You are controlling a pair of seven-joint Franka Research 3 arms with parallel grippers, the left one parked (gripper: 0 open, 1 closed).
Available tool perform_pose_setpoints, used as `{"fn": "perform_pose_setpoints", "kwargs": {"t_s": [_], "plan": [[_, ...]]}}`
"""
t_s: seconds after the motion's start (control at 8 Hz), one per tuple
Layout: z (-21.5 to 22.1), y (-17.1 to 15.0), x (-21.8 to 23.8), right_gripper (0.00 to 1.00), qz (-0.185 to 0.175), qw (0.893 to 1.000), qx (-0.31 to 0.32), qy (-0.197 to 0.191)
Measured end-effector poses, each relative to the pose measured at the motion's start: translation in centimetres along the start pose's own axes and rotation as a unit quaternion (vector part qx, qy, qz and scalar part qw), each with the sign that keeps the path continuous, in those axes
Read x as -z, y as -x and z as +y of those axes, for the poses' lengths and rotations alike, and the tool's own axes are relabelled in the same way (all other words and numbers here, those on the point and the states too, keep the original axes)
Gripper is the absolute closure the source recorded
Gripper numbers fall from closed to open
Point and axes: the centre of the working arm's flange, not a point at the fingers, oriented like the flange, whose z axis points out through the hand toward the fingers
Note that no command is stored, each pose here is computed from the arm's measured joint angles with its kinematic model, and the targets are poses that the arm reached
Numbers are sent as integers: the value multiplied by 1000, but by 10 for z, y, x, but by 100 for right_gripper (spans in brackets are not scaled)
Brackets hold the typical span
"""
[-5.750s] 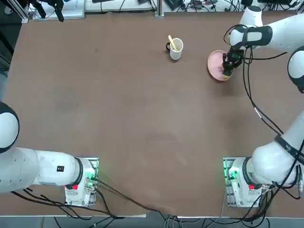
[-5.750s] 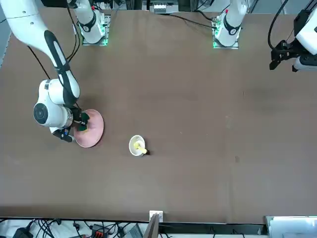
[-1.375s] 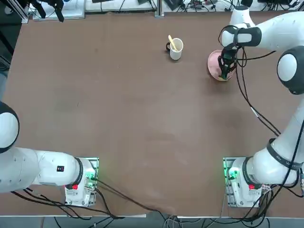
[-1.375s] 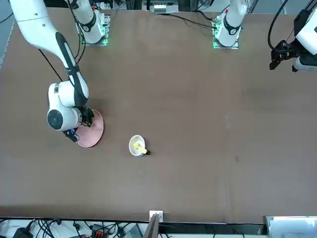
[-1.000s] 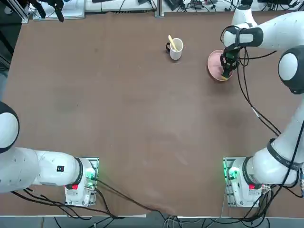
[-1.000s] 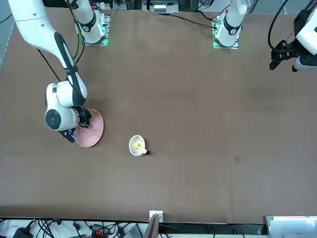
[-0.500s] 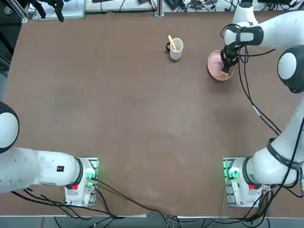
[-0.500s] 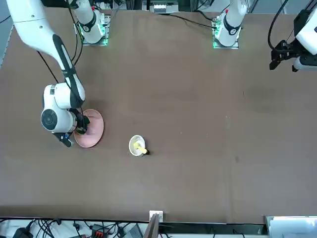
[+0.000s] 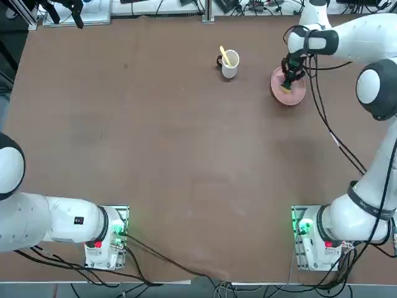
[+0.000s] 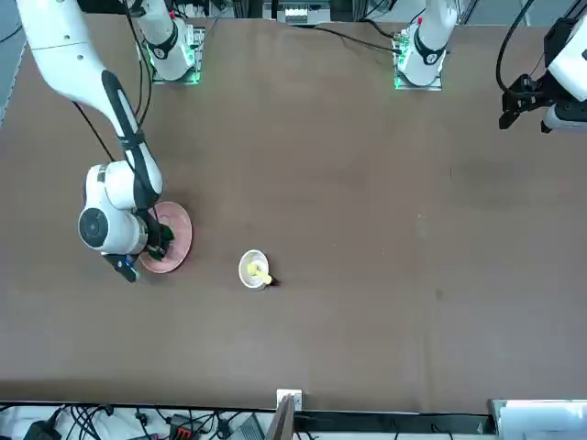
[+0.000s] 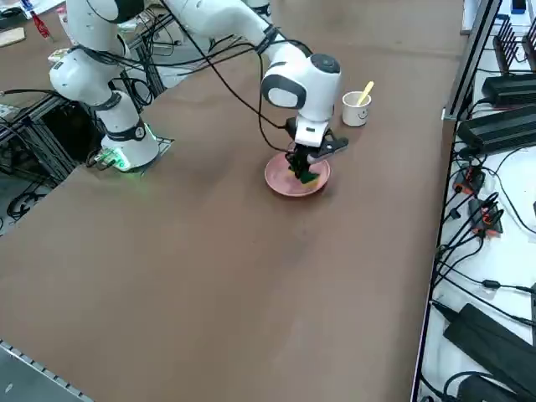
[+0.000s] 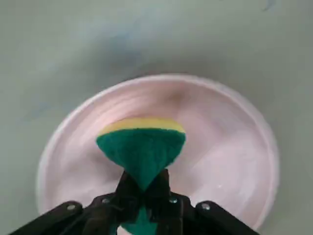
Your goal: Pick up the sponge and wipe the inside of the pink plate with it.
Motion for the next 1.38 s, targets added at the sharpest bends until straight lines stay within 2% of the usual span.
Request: {"fn": "perform_pose_setpoints", "kwargs": {"t_s": [0.25, 0.5, 0.88, 1.38], "plan": [[-27, 18, -2, 90, -8, 1000, 0, -13], [-30, 23, -3, 90, -14, 1000, -11, -4], [-21, 35, -8, 90, -61, 997, -12, 45], [0, 34, -18, 90, -69, 992, -2, 101]]}}
